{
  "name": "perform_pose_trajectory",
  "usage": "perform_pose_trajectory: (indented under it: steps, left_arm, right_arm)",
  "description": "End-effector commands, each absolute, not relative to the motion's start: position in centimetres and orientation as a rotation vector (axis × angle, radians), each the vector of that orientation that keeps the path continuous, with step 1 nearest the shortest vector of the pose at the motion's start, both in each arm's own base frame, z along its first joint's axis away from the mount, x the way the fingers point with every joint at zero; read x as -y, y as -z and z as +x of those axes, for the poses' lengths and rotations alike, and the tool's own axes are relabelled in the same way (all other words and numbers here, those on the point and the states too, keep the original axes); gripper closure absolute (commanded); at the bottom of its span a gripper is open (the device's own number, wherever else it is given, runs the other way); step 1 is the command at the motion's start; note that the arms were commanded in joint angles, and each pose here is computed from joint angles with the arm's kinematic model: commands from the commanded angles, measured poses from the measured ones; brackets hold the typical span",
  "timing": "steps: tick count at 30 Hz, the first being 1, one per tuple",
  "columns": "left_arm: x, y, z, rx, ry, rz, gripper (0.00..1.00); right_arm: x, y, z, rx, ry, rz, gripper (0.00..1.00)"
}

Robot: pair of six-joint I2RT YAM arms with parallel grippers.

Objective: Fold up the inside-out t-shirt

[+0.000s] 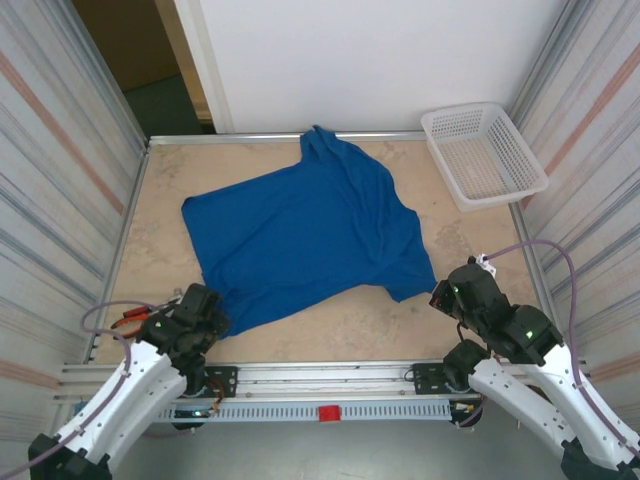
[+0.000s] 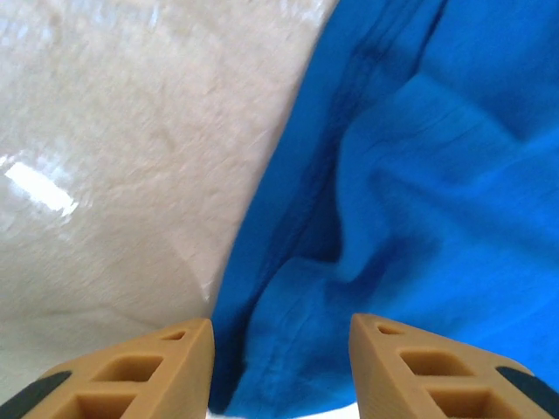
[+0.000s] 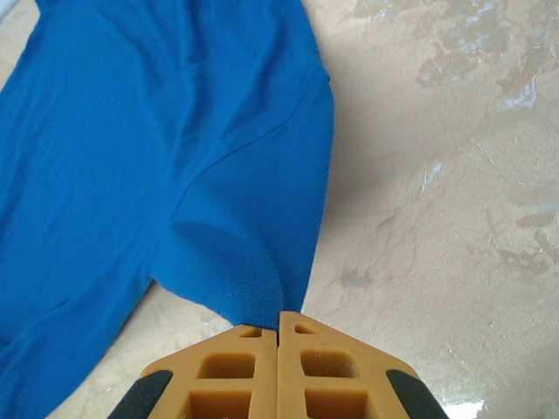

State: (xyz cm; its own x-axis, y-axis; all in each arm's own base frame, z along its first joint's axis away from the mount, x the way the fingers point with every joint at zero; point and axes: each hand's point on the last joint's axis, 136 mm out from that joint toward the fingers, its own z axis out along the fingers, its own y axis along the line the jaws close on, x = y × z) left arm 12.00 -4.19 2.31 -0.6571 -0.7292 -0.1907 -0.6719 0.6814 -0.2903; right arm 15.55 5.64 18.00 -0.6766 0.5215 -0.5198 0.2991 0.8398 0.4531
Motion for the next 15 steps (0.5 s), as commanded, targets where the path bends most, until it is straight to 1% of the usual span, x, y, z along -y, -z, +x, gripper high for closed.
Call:
perform_pose_trajectory:
  steps: [1, 4, 6, 7, 9, 10, 11, 15]
  left_arm:
    - [2.5, -1.8, 10.9, -2.555, 0.134, -1.218, 0.55]
    - [2.6, -1.6, 11.1, -2.560, 0.114, -1.216, 0.54]
    - [3.0, -1.4, 11.5, -2.564, 0.117, -1.210, 0.56]
    - [3.1, -1.3, 11.8, -2.566, 0.121, -1.202, 0.62]
    - [3.5, -1.3, 12.4, -2.565, 0.132, -1.179, 0.89]
    - [3.5, -1.4, 12.6, -2.566, 0.129, -1.166, 0.98]
    - [3.5, -1.8, 12.8, -2.567, 0.123, -1.144, 1.00]
    - [3.1, -3.7, 13.4, -2.545, 0.103, -1.087, 1.00]
  right_arm:
    - [-5.0, -17.9, 15.6, -2.337, -0.412, 0.627, 1.00]
    - [-5.2, -17.8, 15.7, -2.341, -0.412, 0.623, 1.00]
    - [-5.2, -17.9, 15.7, -2.340, -0.414, 0.621, 1.00]
    - [-5.2, -18.0, 15.8, -2.338, -0.412, 0.620, 1.00]
    - [-5.1, -18.0, 15.8, -2.336, -0.409, 0.621, 1.00]
    - [-5.0, -18.0, 15.8, -2.333, -0.404, 0.624, 1.00]
    - [-4.9, -18.0, 15.6, -2.336, -0.401, 0.632, 1.00]
    - [-3.8, -18.0, 14.7, -2.312, -0.406, 0.684, 1.00]
